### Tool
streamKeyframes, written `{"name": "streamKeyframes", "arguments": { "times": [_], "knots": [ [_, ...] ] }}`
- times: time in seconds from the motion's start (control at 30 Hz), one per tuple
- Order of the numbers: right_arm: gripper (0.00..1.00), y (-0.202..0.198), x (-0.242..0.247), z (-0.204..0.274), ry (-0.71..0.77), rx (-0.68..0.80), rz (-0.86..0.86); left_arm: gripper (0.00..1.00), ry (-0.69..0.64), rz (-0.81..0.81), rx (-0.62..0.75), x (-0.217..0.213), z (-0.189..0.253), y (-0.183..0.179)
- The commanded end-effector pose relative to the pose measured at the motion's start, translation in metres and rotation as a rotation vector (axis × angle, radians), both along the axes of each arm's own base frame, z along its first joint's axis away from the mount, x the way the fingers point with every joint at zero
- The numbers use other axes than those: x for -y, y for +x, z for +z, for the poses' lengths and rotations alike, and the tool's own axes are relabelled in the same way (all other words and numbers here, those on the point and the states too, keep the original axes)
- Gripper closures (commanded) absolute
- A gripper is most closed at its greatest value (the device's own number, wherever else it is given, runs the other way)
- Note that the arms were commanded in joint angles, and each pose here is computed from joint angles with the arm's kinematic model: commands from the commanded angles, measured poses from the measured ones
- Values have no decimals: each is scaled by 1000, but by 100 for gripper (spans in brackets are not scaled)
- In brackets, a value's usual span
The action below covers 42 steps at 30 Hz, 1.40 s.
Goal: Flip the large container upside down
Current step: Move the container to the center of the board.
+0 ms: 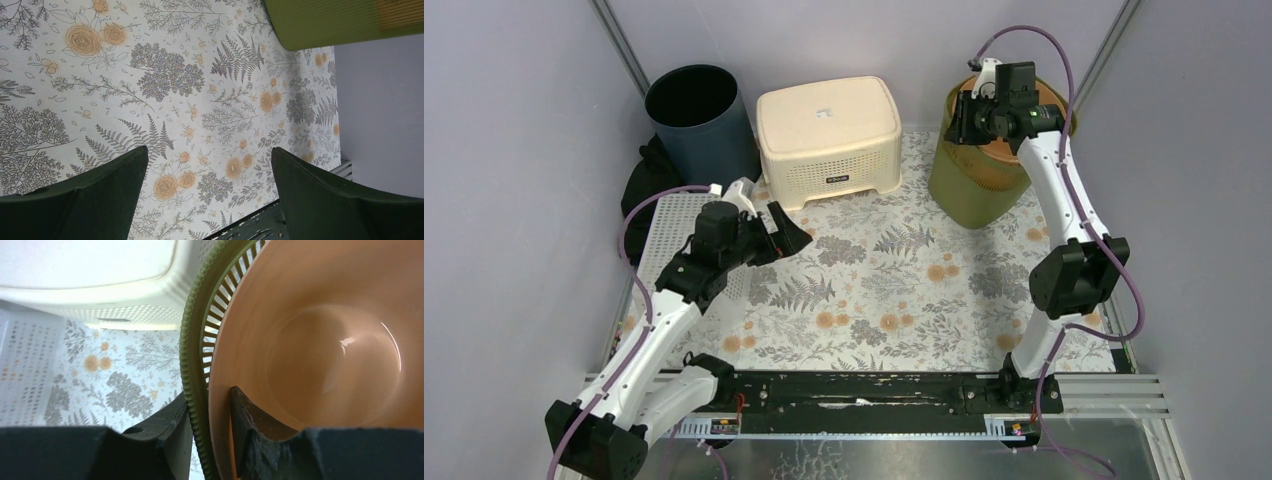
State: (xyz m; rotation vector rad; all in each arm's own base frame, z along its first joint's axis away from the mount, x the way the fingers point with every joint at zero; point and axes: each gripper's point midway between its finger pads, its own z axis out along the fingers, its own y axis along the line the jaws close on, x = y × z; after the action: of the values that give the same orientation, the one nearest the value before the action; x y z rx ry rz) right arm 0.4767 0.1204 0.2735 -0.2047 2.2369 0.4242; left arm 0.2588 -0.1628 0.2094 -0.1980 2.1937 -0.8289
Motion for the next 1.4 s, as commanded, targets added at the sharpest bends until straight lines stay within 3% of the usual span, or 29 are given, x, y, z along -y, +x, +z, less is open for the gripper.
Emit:
{"name": "streamKeyframes", "arguments": {
  "times": [0.0,0.33,0.67,1.0,1.27,1.37],
  "knots": [
    [69,-29,-20,22,135,-49,32,0,-18,-31,52,4,12,-2],
    [69,-64,-54,38,199,-56,142,0,-29,-28,57,3,14,-7],
    [71,-105,-112,32,205,-66,161,0,-47,-24,69,2,20,-13],
    [71,-163,-188,34,203,-75,313,0,-55,-22,78,0,24,-19],
    [65,-197,-223,23,140,-96,395,0,-63,-19,104,-2,37,-22],
    [59,-205,-224,23,117,-98,405,0,-77,-49,121,2,48,-25]
  ]
}}
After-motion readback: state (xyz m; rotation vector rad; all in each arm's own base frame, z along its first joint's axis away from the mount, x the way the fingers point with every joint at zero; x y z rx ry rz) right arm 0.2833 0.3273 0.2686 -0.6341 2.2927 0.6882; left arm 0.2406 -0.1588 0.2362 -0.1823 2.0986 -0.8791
